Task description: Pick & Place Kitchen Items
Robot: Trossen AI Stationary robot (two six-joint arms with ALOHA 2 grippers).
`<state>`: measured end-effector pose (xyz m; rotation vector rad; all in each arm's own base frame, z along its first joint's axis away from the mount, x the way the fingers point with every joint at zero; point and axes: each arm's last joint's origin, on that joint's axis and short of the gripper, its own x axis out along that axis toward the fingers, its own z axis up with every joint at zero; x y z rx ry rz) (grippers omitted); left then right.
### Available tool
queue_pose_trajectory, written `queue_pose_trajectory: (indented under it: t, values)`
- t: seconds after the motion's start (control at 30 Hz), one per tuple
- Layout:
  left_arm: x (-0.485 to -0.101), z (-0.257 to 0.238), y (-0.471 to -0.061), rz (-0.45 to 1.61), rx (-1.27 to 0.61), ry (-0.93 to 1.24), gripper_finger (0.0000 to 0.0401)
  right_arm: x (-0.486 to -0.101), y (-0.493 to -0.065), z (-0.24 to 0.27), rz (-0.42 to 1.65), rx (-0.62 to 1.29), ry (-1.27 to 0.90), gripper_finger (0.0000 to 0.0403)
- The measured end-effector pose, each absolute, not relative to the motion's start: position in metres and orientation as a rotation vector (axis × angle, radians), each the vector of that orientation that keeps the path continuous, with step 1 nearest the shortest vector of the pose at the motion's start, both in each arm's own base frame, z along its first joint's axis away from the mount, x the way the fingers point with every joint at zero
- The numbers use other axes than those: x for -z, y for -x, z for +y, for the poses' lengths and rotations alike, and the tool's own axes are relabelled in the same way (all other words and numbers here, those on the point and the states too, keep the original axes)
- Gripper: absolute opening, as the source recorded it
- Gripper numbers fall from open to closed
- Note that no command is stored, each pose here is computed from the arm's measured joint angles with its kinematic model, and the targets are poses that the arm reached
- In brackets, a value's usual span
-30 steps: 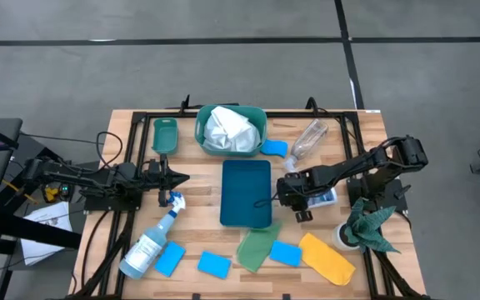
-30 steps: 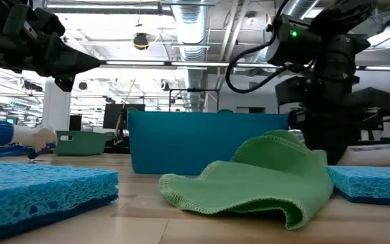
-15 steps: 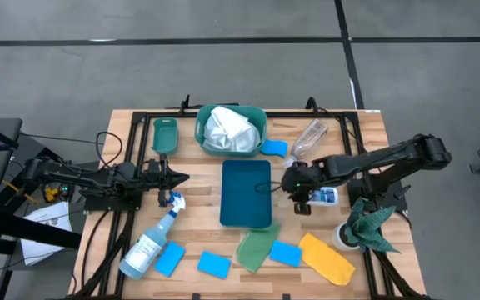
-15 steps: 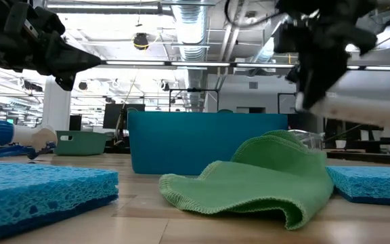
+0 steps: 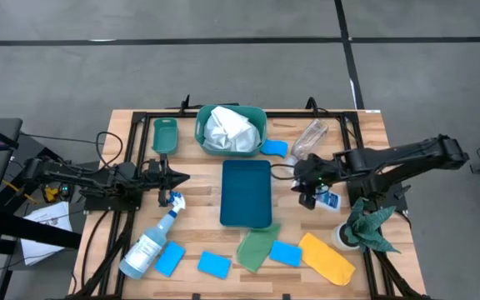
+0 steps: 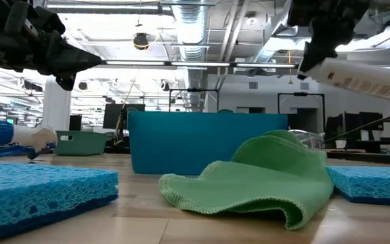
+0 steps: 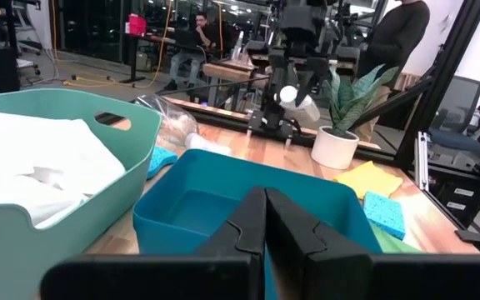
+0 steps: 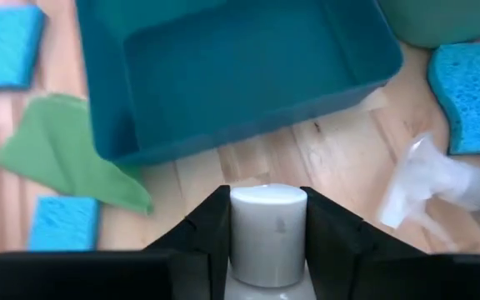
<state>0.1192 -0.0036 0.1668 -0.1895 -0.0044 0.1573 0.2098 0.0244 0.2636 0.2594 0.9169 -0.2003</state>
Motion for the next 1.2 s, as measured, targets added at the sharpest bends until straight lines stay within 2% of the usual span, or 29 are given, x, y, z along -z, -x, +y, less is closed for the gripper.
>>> queue_pose_trajectory:
  t: [0.27, 0.77, 1.2]
  values:
    - [-0.167, -0.004, -0.119, -0.005, -0.158, 0.190, 0.0000, -0.281, -0.213, 0.043, 0.708, 0.204, -0.395, 0.0108]
    - [-0.167, -0.004, -0.119, -0.006, -0.157, 0.190, 0.0000, -0.289, -0.224, 0.076, 0.484, 0.237, -0.530, 0.0108]
    - [-0.167, -0.004, -0.119, -0.006, -0.157, 0.190, 0.0000, -0.324, -0.233, 0.077, 0.294, 0.288, -0.508, 0.0108]
